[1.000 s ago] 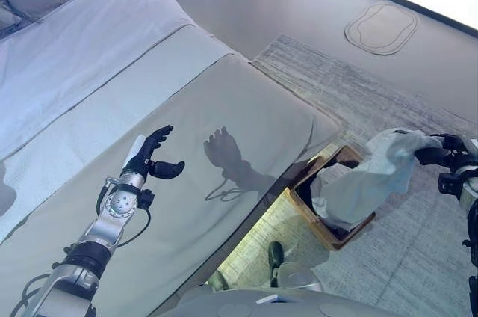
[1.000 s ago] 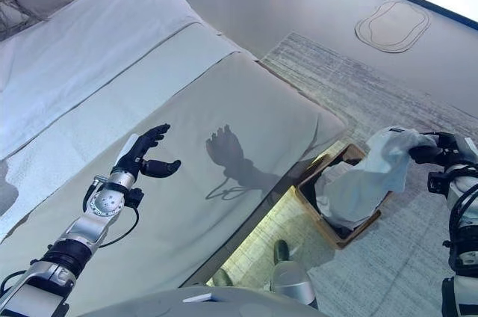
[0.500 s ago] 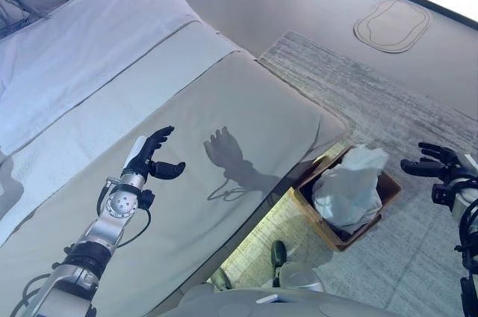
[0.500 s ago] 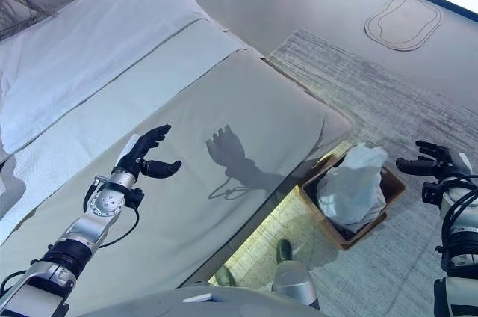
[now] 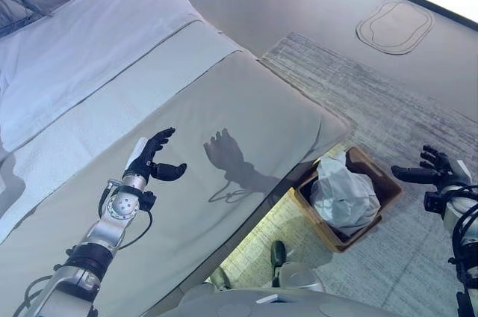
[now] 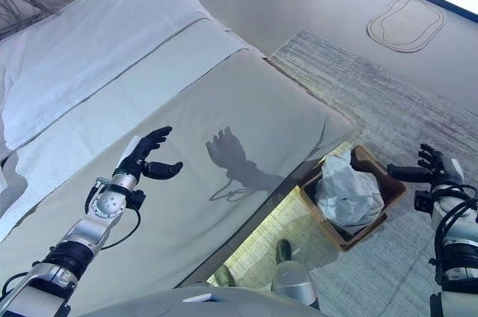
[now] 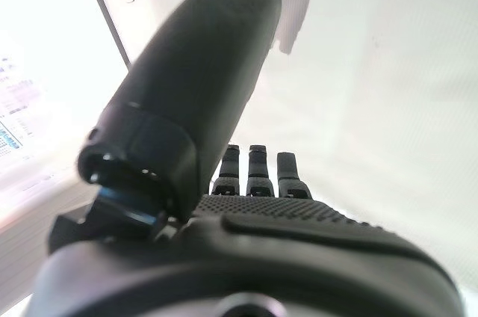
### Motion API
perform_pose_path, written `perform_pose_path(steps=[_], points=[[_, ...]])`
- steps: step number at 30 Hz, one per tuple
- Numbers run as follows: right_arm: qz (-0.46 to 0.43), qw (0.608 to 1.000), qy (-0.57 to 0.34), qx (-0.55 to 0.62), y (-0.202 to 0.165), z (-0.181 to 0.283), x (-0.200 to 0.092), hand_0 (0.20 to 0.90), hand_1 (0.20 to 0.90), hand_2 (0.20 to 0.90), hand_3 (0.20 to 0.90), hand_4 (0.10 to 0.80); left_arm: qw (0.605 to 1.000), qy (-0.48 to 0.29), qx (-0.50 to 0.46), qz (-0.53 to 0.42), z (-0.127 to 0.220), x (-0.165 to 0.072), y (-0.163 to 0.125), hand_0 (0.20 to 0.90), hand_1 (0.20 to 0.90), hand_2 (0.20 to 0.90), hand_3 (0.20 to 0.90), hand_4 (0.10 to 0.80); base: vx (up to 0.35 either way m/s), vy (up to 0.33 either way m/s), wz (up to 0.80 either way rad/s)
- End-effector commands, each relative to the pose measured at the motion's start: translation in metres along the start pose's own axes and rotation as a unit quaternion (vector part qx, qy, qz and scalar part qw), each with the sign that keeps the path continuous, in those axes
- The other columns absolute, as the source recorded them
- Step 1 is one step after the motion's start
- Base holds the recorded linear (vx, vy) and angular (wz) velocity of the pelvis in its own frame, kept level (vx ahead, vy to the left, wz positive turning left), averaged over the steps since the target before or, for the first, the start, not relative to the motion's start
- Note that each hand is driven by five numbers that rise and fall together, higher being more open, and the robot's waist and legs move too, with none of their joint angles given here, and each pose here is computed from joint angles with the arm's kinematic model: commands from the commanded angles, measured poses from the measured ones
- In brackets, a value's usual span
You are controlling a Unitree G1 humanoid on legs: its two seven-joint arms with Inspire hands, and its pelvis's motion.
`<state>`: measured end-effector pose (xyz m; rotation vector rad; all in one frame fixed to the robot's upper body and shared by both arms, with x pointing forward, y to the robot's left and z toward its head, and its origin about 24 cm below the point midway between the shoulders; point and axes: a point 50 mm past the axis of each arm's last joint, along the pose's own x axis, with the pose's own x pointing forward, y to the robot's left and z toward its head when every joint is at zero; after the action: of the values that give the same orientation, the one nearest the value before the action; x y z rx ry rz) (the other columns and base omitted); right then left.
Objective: Pick up the clothes from the bed and place them into the basket
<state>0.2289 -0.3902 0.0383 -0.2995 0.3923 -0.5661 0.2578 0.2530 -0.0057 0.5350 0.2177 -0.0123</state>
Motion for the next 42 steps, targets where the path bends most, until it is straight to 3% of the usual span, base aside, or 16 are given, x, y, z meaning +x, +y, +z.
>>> perform_pose_path(steps=[1,10,21,31,42], points=[[-0.043,0.986,-0.158,0.031,-0.001,0.057,-0.005,0.900,0.900,0.900,0.900,0.800,0.996,-0.066,-0.024,0.062,0.022,0.005,0.017,0.900,0.900,0.900,0.900,0.800,0.031,0.044,-0.01],[0.023,0.976,-0.216,-0.011,0.060,0.047,-0.033,0.900,0.900,0.900,0.900,0.800,0.996,-0.034,-0.056,0.059,0.004,-0.008,-0.002,0.900,0.900,0.900,0.900,0.800,0.059,0.062,0.03],[0.133,0.923,-0.323,-0.159,0.130,0.045,-0.071,0.900,0.900,0.900,0.900,0.800,0.994,0.001,-0.101,0.045,-0.016,-0.029,-0.016,0.900,0.900,0.900,0.900,0.800,0.058,0.058,0.21],[0.138,0.890,-0.373,-0.224,0.144,0.056,-0.079,0.900,0.900,0.900,0.900,0.800,0.991,0.040,-0.130,0.001,-0.021,-0.029,-0.035,0.900,0.900,0.900,0.900,0.800,0.025,0.067,0.31],[0.130,0.860,-0.389,-0.305,0.151,0.048,-0.085,0.900,0.900,0.900,0.900,0.800,0.989,0.060,-0.132,-0.003,-0.031,-0.039,-0.036,0.900,0.900,0.900,0.900,0.800,-0.004,0.001,0.16]])
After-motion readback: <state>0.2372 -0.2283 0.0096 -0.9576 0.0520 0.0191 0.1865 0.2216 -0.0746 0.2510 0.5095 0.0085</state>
